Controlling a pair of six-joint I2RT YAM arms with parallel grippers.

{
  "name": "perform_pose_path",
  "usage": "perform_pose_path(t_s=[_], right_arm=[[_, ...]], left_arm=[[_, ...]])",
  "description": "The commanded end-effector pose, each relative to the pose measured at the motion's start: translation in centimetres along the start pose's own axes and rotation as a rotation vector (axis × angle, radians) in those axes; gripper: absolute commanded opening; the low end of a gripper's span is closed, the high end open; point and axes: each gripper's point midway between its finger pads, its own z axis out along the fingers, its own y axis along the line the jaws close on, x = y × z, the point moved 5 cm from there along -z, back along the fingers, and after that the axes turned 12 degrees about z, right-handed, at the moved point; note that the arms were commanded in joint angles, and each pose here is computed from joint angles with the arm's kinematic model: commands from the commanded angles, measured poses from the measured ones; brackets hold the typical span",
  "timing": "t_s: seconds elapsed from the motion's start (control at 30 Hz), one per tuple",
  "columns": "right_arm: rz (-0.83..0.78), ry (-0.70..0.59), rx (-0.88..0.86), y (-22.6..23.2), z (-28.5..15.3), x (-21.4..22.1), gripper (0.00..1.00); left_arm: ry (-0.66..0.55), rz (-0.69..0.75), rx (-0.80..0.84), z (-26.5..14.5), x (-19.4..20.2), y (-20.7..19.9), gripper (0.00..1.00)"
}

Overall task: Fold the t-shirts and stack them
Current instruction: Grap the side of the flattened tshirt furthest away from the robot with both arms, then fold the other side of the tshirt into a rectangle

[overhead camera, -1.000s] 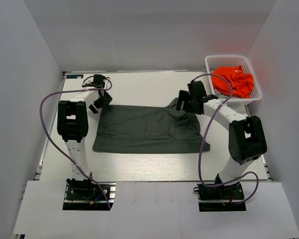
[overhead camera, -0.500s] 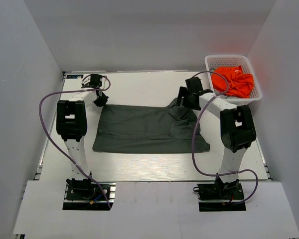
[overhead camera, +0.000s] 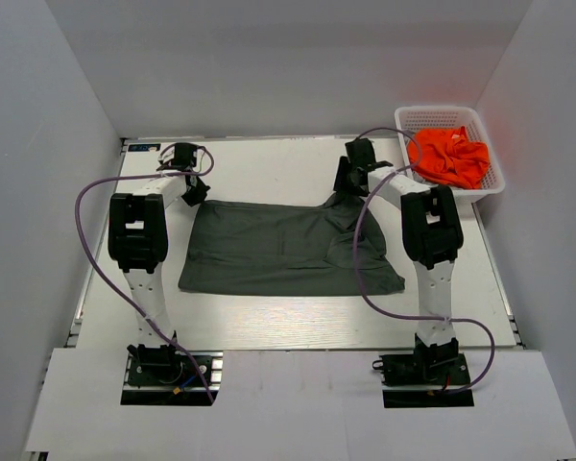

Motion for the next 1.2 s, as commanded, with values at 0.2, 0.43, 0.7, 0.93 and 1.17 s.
perform_pose_path(t_s=[0.2,0.43,0.7,0.93,1.17], right_arm=[[0.004,-0.096,0.014,0.5,0.0,-2.6,0.0],[-0.053,-0.14,-0.048,1.5,-4.4,-3.8,0.0],[-0.069,-0.13,-0.18,0.0,-10.7,0.7,0.0],[-0.043,-0.131,-0.218,-1.8,-15.2,3.7,0.0],[-0.03,-0.141,-0.225,-3.7,-17.6,6.1,0.0]], left_arm=[[0.052,0.058,-0.039,-1.0,1.4,1.2,0.0],[-0.018,0.065,-0.044,-3.7,0.1,1.3,0.0],[-0.134,0.096,-0.014,-8.9,0.8,2.9,0.0],[-0.248,0.153,0.075,-12.0,1.3,3.3,0.0],[-0.287,0.18,0.205,-14.3,3.1,3.4,0.0]])
